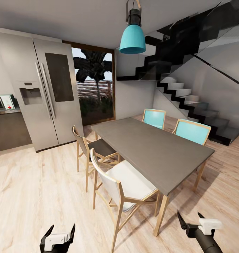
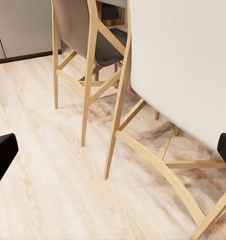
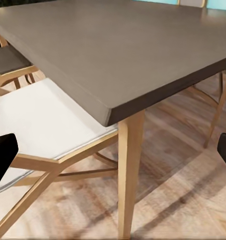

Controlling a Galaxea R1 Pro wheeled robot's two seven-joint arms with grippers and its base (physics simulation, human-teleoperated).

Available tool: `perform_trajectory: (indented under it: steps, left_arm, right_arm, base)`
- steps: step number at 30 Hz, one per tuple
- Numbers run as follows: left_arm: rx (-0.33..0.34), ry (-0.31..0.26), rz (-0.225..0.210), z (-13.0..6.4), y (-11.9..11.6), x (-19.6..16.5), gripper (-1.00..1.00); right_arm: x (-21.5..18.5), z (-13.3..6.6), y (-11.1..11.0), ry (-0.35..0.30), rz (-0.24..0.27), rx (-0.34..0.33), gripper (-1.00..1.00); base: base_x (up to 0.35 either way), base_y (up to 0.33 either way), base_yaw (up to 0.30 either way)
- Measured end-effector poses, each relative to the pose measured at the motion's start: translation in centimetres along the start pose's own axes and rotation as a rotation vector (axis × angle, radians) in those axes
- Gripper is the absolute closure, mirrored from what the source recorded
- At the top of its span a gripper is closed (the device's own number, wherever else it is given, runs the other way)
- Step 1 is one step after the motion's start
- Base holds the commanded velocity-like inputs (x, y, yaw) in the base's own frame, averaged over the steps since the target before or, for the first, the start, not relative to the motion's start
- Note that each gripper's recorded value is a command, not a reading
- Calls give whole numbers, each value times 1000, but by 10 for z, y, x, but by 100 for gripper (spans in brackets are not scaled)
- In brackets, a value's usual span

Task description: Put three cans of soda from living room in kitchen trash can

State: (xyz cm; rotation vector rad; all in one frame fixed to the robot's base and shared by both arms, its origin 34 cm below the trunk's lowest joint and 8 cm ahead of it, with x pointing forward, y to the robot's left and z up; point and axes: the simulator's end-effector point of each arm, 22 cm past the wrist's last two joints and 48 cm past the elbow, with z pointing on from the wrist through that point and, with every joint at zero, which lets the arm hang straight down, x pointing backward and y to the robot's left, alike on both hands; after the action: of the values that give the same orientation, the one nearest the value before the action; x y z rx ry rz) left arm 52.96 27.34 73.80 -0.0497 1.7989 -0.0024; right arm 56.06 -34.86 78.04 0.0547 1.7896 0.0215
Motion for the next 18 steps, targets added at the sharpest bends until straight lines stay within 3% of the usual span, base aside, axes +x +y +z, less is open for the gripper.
perform_trajectory:
  steps: [13, 18]
  left_arm:
    - [0, 14, 7, -1, 0, 7, -100]
    - [0, 22, 6, -1, 0, 10, -100]
  right_arm:
    - [8, -1, 0, 14, 4, 2, -100]
    - [8, -1, 0, 15, 5, 2, -100]
  base:
    - [0, 5, 0]
    - [0, 157, 0]
